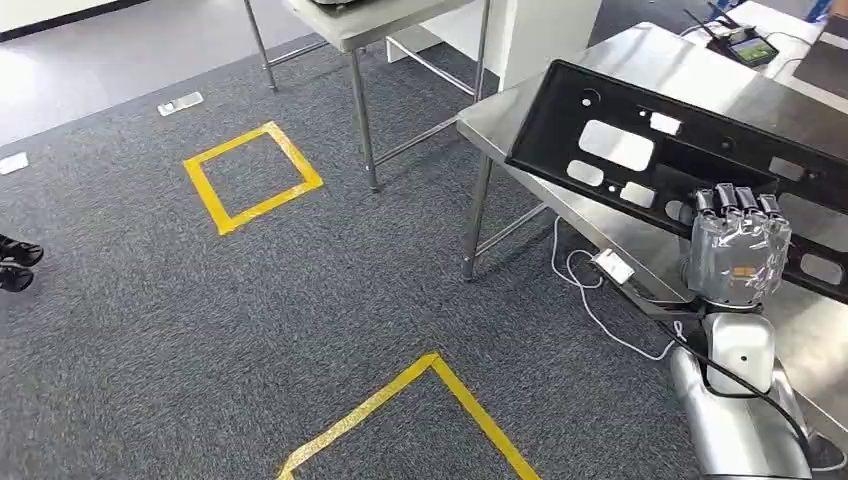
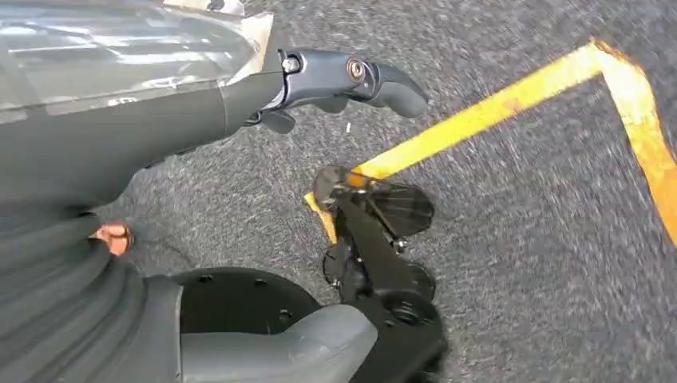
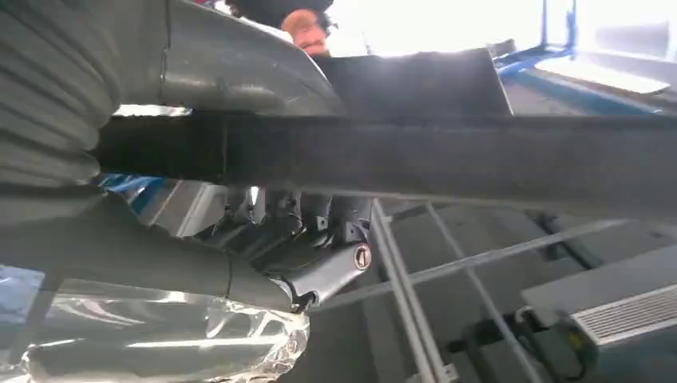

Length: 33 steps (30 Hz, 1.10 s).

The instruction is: Take the parts from the cabinet and place them on the table.

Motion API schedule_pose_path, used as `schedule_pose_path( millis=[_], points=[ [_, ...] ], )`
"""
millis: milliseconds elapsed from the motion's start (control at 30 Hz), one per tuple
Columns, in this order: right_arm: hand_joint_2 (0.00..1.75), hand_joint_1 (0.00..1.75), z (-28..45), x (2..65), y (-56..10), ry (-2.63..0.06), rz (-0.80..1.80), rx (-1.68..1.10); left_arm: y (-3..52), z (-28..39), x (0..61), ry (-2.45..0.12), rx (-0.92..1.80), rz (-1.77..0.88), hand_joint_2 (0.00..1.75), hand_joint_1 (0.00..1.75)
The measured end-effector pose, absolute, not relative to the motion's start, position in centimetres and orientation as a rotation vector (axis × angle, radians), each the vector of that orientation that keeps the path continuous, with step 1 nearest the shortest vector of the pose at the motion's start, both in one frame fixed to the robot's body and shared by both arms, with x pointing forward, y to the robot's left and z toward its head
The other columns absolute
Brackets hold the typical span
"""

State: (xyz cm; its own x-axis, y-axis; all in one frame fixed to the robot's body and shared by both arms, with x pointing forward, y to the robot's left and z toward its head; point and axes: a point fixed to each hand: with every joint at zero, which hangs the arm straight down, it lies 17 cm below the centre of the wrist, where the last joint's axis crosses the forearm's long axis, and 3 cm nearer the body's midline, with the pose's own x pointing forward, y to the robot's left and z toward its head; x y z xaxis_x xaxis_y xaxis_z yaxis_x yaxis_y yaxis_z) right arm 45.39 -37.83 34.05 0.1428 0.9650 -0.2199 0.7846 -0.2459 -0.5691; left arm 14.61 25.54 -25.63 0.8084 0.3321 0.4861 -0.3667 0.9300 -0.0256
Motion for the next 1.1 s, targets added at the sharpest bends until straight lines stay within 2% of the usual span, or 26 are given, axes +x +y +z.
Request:
schedule_pose_path(
  millis=[267, 600, 1100],
  points=[
    [1.75, 1.75, 34.4, 46.0, -37.0, -1.738, 0.767, -2.059, 26.1, -25.7, 14.5, -0.501, 0.09, 0.383, 1.75, 0.0],
    [1.75, 1.75, 32.0, 44.6, -35.9, -1.918, 0.648, -1.753, 26.4, -25.9, 14.1, -0.481, 0.096, 0.397, 1.75, 0.0],
    [1.75, 1.75, 30.6, 41.2, -37.4, -1.945, 0.561, -1.675, 26.2, -25.8, 13.9, -0.493, 0.07, 0.388, 1.75, 0.0]
  ],
)
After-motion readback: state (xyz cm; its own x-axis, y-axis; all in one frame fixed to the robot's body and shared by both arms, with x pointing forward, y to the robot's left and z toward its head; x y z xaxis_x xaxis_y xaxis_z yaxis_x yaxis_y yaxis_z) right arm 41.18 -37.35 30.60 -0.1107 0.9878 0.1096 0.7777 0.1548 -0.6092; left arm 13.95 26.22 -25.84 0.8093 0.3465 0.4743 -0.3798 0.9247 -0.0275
